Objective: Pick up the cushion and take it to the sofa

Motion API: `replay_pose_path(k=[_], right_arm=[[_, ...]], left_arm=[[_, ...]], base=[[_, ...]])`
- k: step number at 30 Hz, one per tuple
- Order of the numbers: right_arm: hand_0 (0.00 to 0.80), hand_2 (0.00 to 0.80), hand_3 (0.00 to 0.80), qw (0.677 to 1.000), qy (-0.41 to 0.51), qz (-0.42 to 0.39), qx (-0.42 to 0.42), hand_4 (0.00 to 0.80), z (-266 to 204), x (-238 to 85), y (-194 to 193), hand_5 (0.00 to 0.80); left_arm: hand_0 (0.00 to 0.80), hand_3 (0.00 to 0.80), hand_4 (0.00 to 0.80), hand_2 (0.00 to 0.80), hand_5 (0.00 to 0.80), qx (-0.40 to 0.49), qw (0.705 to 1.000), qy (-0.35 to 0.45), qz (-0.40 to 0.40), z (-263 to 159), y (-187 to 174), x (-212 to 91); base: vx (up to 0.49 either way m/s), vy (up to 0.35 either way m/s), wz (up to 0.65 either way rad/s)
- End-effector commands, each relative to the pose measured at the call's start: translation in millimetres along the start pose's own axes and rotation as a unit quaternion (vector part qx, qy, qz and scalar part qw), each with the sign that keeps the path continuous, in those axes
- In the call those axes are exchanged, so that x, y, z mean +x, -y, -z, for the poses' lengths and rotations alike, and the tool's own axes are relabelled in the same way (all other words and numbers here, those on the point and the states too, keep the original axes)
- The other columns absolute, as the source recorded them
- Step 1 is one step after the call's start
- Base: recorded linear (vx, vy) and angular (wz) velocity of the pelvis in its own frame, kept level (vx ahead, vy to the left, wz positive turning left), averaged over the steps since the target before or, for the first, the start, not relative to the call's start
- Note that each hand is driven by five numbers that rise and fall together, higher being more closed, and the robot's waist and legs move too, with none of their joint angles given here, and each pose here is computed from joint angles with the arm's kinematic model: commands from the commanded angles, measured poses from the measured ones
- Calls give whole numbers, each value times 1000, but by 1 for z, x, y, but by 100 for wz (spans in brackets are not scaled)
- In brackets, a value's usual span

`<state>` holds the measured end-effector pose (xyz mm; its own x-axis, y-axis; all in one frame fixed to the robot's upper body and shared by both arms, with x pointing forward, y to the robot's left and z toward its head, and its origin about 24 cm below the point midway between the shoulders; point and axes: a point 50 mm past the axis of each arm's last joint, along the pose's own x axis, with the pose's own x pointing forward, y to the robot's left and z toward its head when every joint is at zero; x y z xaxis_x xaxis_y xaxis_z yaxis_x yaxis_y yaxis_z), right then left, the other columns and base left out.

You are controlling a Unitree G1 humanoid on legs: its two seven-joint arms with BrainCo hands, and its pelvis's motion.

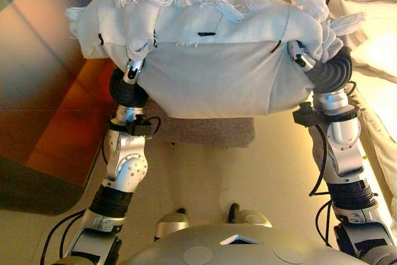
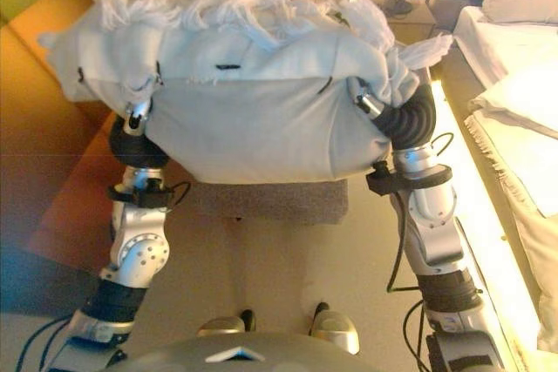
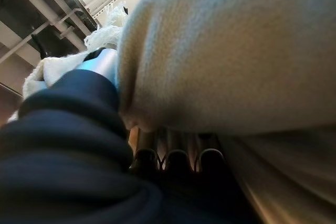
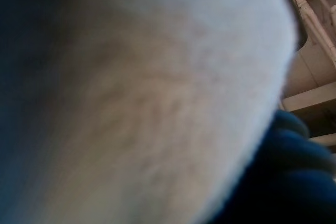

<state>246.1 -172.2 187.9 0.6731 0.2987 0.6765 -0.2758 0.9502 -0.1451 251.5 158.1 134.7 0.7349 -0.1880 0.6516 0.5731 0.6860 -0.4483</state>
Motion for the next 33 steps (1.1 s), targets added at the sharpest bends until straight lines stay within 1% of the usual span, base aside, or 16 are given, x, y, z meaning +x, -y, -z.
replay_pose_path(k=[1,5,8,13,18,21,23,26,29,33], right_arm=[[800,800,800,990,112,-71,51,800,-31,15,-31,800],[800,800,800,989,112,-82,55,800,-28,11,-37,800],[800,800,800,988,117,-85,50,800,-27,16,-44,800],[800,800,800,990,100,-80,51,800,-24,21,-47,800],[800,800,800,992,72,-89,54,800,-18,12,-49,800],[800,800,800,993,54,-87,61,800,-14,4,-49,800],[800,800,800,993,47,-90,67,800,-14,-1,-47,800],[800,800,800,991,45,-102,74,800,-17,-6,-41,800],[800,800,800,989,61,-109,76,800,-19,-4,-38,800],[800,800,800,990,64,-87,86,800,-18,-2,-35,800]], left_arm=[[800,800,800,800,800,1,988,60,139,-19,47,20],[800,800,800,800,800,4,990,61,127,-22,40,12],[800,800,800,800,800,3,989,68,130,-23,41,12],[800,800,800,800,800,-2,990,71,120,-19,44,17],[800,800,800,800,800,-19,993,70,88,-18,37,8],[800,800,800,800,800,-24,995,61,78,-14,35,1],[800,800,800,800,800,-23,995,59,71,-14,34,-4],[800,800,800,800,800,-15,995,73,61,-17,33,-7],[800,800,800,800,800,8,994,86,66,-24,34,-3],[800,800,800,800,800,22,995,67,67,-27,31,2]], base=[[16,-283,-17],[49,-155,-40],[159,-15,-53],[424,78,-62],[549,150,11],[711,258,19],[670,335,-18],[606,398,-39],[513,443,-72],[487,259,-60]])
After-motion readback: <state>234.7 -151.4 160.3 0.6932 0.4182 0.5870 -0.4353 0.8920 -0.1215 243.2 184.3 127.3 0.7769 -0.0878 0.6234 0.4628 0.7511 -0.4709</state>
